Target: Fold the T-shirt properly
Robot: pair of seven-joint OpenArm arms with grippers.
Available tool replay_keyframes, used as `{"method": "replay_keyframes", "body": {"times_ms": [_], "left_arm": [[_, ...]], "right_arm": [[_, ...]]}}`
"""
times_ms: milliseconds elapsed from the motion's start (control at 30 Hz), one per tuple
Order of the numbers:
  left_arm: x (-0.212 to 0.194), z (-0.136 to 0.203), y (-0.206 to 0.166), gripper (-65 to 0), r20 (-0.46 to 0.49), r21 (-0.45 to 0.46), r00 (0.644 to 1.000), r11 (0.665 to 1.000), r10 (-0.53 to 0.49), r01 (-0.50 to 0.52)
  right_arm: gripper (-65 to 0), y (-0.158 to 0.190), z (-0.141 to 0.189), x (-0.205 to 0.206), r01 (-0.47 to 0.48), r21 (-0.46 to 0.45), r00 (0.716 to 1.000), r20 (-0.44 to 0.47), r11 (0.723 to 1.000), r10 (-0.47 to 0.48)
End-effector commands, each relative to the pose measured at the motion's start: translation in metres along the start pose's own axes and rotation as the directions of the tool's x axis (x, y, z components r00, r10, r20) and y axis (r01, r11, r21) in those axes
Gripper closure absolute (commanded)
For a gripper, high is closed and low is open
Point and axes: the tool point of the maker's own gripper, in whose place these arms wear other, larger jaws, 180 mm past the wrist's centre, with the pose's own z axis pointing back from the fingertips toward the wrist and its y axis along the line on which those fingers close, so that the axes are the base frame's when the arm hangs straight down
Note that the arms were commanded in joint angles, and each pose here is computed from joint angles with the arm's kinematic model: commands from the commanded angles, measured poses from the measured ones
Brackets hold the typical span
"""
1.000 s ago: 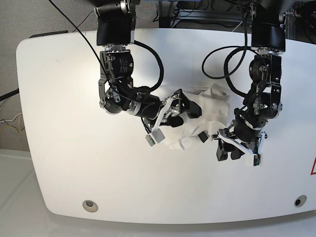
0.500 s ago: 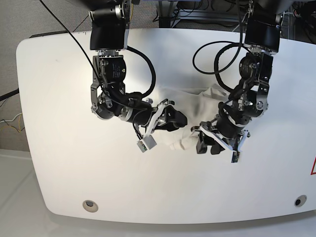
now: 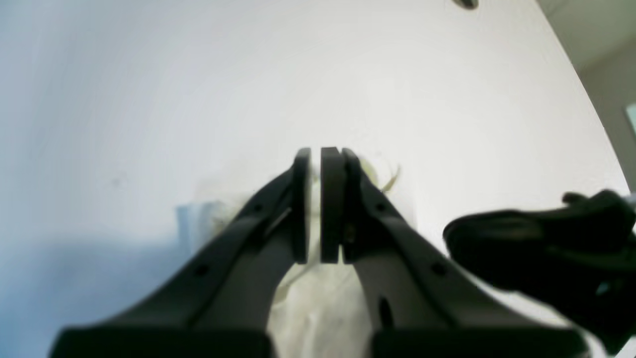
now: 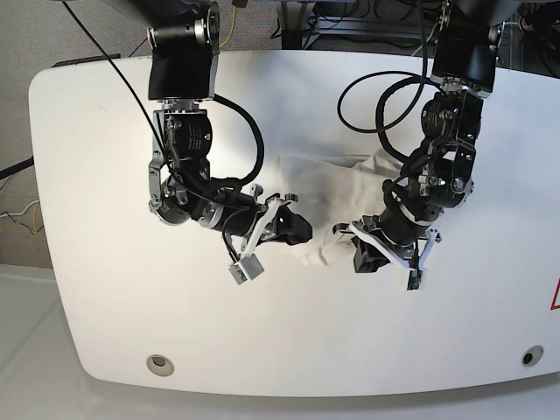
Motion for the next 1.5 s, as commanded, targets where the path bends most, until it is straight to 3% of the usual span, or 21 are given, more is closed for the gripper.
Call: {"method": "replay_keyframes", "body": {"times_ms": [0, 367, 500, 633, 833, 1033, 1467], "left_arm": [[0.016, 0.003, -0.001, -2.2, 0.041, -0.003, 0.999, 1.000, -0.008, 0.008], [-0.025, 0.011, 0.015, -2.2, -0.039, 0.038, 0.998, 0.998, 0.046, -0.044], [-0.039, 0.012, 0.013, -2.2, -0.062, 0.038, 0.996, 0.997, 0.068, -0.066], [-0.053, 0.013, 0.008, -2.2, -0.085, 0.035, 0.992, 0.995, 0.093, -0.090], [-0.071, 0.017, 0.009, -2.2, -0.119, 0.042, 0.987, 0.994, 0.110, -0.105], [-0.084, 0.017, -0.001, -2.2, -0.140, 0.033, 0.980, 0.990, 0.144, -0.140], [-0.087, 0.018, 0.003, -2.2, -0.128, 0.043, 0.981, 0.989, 0.147, -0.142]], "right_arm": [[-3.0, 0.006, 0.004, 0.031, -0.048, 0.020, 0.996, 0.073, 0.999, 0.046], [-3.0, -0.010, -0.008, 0.033, -0.005, 0.019, 0.999, 0.033, 1.000, 0.004], [-3.0, -0.011, -0.010, 0.036, 0.006, 0.023, 0.998, 0.056, 1.000, -0.007], [-3.0, -0.012, -0.010, 0.042, -0.007, 0.017, 0.997, 0.073, 1.000, 0.006], [-3.0, -0.015, -0.023, 0.033, -0.027, -0.020, 0.999, 0.021, 0.999, 0.028], [-3.0, -0.009, -0.046, 0.021, -0.060, -0.013, 0.997, -0.057, 0.998, 0.059], [-3.0, 0.001, -0.069, 0.002, -0.078, 0.036, 0.994, -0.075, 0.996, 0.080]]}}
